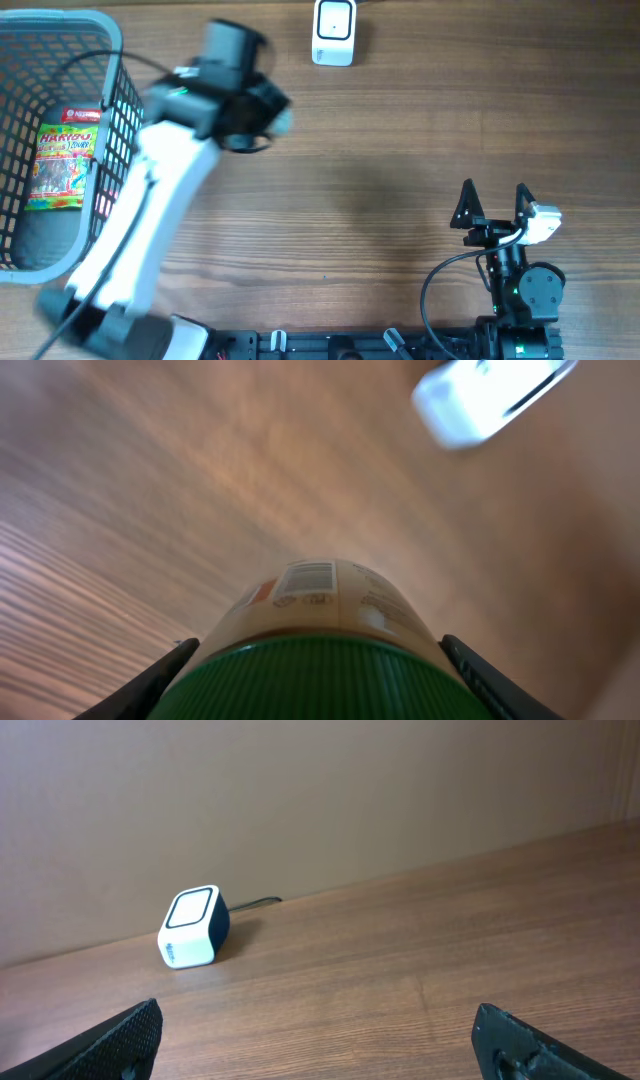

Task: Scan the item barcode
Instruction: 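Lift the jar out with the left gripper and place it mid-table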

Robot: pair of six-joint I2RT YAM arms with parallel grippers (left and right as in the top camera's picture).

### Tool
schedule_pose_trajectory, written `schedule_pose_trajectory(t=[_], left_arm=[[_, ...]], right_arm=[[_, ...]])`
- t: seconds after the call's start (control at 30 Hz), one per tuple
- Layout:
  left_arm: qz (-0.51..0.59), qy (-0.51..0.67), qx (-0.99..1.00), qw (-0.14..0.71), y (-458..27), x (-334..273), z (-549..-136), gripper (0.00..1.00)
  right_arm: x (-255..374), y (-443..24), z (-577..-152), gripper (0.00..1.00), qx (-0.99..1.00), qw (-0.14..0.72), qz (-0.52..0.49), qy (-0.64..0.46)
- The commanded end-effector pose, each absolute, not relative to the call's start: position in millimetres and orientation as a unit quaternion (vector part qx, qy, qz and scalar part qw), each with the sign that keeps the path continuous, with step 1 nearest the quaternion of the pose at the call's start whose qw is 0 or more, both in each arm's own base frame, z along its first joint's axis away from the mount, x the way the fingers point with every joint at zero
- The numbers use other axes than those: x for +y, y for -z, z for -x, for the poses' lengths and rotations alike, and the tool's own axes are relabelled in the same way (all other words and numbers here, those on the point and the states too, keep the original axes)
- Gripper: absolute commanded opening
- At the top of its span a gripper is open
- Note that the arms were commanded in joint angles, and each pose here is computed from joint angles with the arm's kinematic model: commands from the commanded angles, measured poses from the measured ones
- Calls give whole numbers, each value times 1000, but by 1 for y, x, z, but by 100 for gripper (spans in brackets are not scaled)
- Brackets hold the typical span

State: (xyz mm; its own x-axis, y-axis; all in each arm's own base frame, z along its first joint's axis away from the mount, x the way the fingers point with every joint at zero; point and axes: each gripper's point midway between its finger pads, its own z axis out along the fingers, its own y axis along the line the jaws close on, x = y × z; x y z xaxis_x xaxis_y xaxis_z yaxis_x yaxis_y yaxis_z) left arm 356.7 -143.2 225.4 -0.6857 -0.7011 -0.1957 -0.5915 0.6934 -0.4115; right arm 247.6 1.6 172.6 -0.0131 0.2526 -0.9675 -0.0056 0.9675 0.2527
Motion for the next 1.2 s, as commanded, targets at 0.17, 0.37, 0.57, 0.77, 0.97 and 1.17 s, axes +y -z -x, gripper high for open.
schedule_pose_trajectory(t=[0.17,0.37,0.57,0.77,0.97,1.17], left_arm=[[395,72,913,78,-98,-232,-352,52],[475,21,873,107,-58,-237,-353,52],[439,-29,883,165,-48,-240,-346,56],[424,-50,890,159,-26,-245,-339,60],[399,-49,902,160,-31,-245,-343,87],[324,-25,930,173,-128,-245,-366,100]], right_arm=[[5,-175,-247,100,703,701,-74,-94],[5,-175,-247,100,703,701,-74,-94],[5,-175,-247,100,704,700,-74,-94],[5,-175,-247,100,703,701,-74,-94],[5,-175,-247,100,703,701,-74,-94],[5,-175,-247,100,703,701,-74,-94]])
